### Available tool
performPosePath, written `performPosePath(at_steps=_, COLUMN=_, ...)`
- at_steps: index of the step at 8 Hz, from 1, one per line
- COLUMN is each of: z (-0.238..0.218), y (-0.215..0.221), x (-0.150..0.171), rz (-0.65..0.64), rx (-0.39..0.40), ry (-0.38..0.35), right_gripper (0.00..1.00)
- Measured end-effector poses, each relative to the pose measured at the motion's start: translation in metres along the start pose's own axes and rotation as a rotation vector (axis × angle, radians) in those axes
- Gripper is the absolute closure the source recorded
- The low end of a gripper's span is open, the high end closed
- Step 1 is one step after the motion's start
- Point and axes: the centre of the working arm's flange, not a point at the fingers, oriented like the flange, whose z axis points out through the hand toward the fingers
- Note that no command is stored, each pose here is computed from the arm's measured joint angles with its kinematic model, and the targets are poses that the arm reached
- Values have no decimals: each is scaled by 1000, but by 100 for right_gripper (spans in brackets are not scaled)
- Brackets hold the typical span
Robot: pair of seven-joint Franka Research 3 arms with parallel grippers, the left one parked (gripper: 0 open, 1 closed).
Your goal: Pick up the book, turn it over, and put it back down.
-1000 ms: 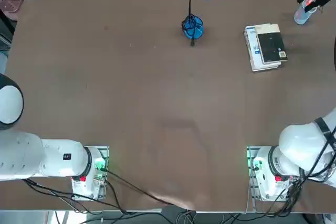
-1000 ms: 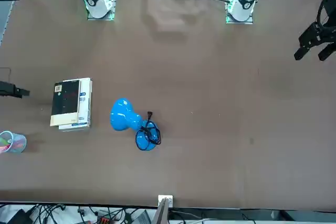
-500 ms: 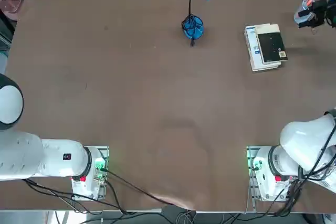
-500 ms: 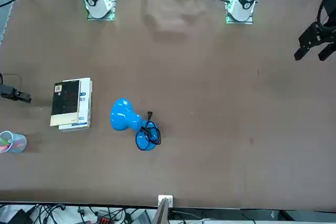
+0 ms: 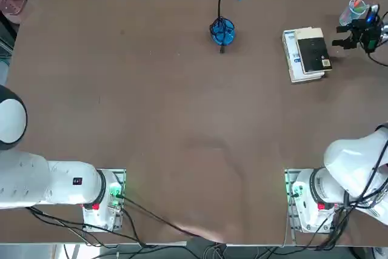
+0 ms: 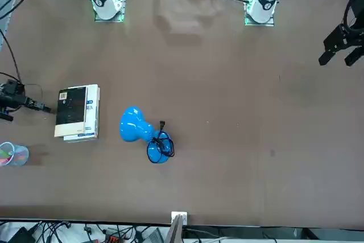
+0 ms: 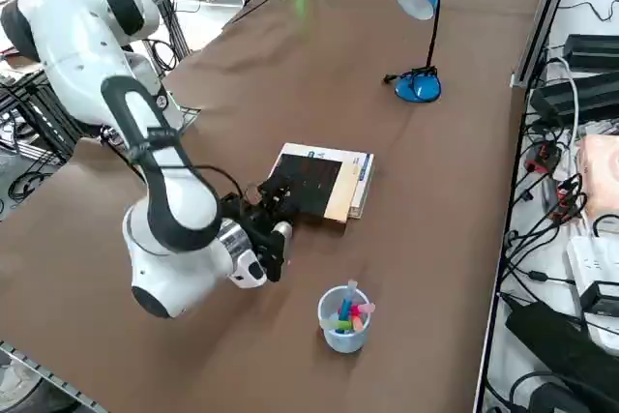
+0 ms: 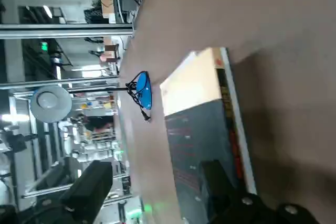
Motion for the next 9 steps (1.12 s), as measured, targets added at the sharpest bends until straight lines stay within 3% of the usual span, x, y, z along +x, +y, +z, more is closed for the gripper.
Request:
performPosePath(at_steps=3, z=-2, y=42, x=-15, rz=15, rx=39, ry=17, right_gripper=3)
performPosePath(at_steps=6, z=-4, y=44, x=-15, rz=5, rx=40, ry=21, right_gripper=3)
performPosePath(at_steps=9, z=13, y=48, x=-7, rz=-91, rx=26, ry=19, right_gripper=3)
